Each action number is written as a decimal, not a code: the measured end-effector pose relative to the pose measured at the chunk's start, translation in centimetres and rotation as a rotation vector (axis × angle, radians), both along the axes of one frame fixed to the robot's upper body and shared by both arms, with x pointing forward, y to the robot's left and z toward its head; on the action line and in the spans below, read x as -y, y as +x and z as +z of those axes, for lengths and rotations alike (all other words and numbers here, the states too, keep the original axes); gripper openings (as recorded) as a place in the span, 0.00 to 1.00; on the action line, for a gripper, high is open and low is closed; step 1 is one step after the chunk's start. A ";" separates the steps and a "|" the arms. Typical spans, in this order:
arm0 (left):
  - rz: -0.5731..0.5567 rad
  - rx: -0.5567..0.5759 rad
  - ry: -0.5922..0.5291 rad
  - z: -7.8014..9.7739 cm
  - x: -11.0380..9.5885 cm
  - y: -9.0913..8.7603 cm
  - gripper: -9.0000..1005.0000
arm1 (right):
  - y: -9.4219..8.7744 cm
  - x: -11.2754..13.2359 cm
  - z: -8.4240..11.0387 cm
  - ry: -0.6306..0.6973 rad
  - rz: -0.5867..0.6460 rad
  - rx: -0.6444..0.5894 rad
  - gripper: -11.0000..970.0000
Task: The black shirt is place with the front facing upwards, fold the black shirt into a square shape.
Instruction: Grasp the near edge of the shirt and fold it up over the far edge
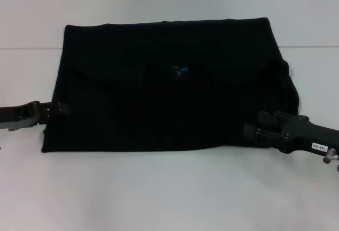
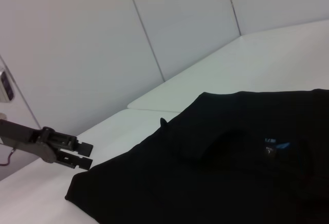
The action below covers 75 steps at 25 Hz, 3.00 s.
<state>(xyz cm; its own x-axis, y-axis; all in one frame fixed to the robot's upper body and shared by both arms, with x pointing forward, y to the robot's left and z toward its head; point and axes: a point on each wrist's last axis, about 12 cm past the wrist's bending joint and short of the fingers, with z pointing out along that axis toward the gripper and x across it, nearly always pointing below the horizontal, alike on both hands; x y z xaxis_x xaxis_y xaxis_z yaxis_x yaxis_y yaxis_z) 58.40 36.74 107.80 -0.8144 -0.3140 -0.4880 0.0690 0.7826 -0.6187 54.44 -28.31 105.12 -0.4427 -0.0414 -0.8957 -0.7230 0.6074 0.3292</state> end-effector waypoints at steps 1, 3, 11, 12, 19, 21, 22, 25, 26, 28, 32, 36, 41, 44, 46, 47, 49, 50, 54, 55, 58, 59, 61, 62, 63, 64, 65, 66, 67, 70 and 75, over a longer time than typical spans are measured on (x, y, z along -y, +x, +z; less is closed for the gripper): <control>-0.009 0.002 0.010 0.0 0.2 0.1 0.78 | 0.0 0.0 0.0 -0.001 -0.001 -0.001 0.77; -0.035 -0.002 0.019 0.0 0.6 0.2 0.78 | 0.0 0.0 -0.1 0.000 -0.004 -0.005 0.77; -0.126 -0.020 0.045 -0.2 2.2 0.3 0.78 | 0.0 0.1 0.0 0.007 -0.012 -0.007 0.77; -0.133 -0.021 0.048 -0.1 2.2 0.3 0.78 | 0.0 0.0 0.0 0.008 -0.012 -0.007 0.77; -0.128 -0.031 0.077 0.0 2.0 0.4 0.72 | 0.2 0.4 0.1 0.029 -0.038 -0.029 0.77; -0.126 -0.031 0.087 0.0 1.9 0.4 0.66 | 0.2 0.6 0.3 0.033 -0.040 -0.035 0.77; -0.129 -0.033 0.092 0.0 1.9 0.4 0.63 | 0.2 0.7 0.3 0.034 -0.041 -0.037 0.77; -0.140 -0.035 0.104 0.0 2.1 0.5 0.48 | 0.2 0.8 0.4 0.037 -0.043 -0.040 0.77; -0.142 -0.036 0.107 -0.1 2.1 0.5 0.42 | 0.2 0.8 0.4 0.038 -0.043 -0.040 0.77; -0.146 -0.039 0.114 -0.1 2.2 0.5 0.35 | 0.3 0.8 0.4 0.038 -0.043 -0.038 0.77; -0.156 -0.042 0.112 -0.2 2.4 0.5 0.27 | 0.3 0.9 0.5 0.041 -0.046 -0.043 0.77; -0.159 -0.042 0.112 0.0 2.3 0.5 0.20 | 1.3 1.8 1.2 0.034 -0.095 -0.086 0.77; -0.166 -0.038 0.117 0.2 2.3 0.7 0.10 | 4.4 3.7 4.4 -0.051 -0.148 -0.242 0.77; -0.172 -0.036 0.116 0.4 2.4 0.8 0.04 | 6.4 4.3 7.1 -0.138 -0.163 -0.371 0.77; -0.176 -0.037 0.109 0.5 2.5 0.8 0.04 | 7.4 4.5 8.7 -0.191 -0.193 -0.462 0.77; -0.176 -0.037 0.109 0.5 2.5 0.8 0.04 | 7.9 4.6 9.3 -0.217 -0.215 -0.508 0.77; -0.180 -0.037 0.104 0.6 2.5 0.8 0.04 | 8.5 4.4 10.0 -0.273 -0.249 -0.575 0.76; -0.183 -0.037 0.103 0.6 2.6 0.9 0.04 | 8.7 4.2 10.1 -0.304 -0.264 -0.597 0.76; -0.190 -0.035 0.103 0.7 2.7 1.0 0.04 | 9.2 2.6 9.4 -0.393 -0.264 -0.624 0.75; -0.191 -0.036 0.103 0.7 2.7 1.0 0.04 | 9.4 2.1 9.0 -0.408 -0.263 -0.619 0.75; -0.194 -0.037 0.101 0.7 2.7 1.0 0.04 | 9.5 1.0 8.2 -0.420 -0.263 -0.604 0.72; -0.195 -0.037 0.100 0.7 2.7 1.0 0.04 | 9.6 0.7 8.1 -0.419 -0.261 -0.600 0.71; -0.195 -0.037 0.096 0.8 2.8 0.9 0.04 | 9.6 0.0 7.7 -0.419 -0.248 -0.603 0.69; -0.195 -0.037 0.095 0.8 2.8 0.9 0.04 | 9.6 -0.3 7.5 -0.423 -0.241 -0.608 0.69; -0.195 -0.037 0.095 0.8 2.8 0.9 0.04 | 9.6 -0.7 7.2 -0.429 -0.234 -0.611 0.68; -0.196 -0.036 0.095 0.8 2.8 0.9 0.04 | 9.6 -1.1 7.0 -0.437 -0.224 -0.615 0.67; -0.196 -0.036 0.095 0.8 2.7 0.9 0.04 | 9.6 -1.6 6.7 -0.448 -0.214 -0.616 0.66; -0.196 -0.036 0.095 0.8 2.7 0.9 0.04 | 9.6 -2.0 6.4 -0.461 -0.205 -0.618 0.65; -0.196 -0.036 0.095 0.8 2.7 0.9 0.04 | 9.5 -2.3 6.2 -0.476 -0.195 -0.620 0.64; -0.195 -0.036 0.094 0.7 2.7 0.9 0.04 | 9.4 -3.2 5.8 -0.511 -0.175 -0.614 0.61; -0.196 -0.038 0.093 0.7 2.7 0.8 0.05 | 9.4 -3.2 6.1 -0.504 -0.172 -0.598 0.53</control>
<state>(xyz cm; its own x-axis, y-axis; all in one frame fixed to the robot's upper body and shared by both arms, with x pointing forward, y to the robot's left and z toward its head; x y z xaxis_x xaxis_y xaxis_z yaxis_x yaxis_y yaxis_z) 59.21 34.07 108.50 -0.8737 -0.1031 -0.4754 0.2031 0.8106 -0.5492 63.81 -25.12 111.19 -0.8791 -0.2649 -0.3963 -0.3930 0.8733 0.2879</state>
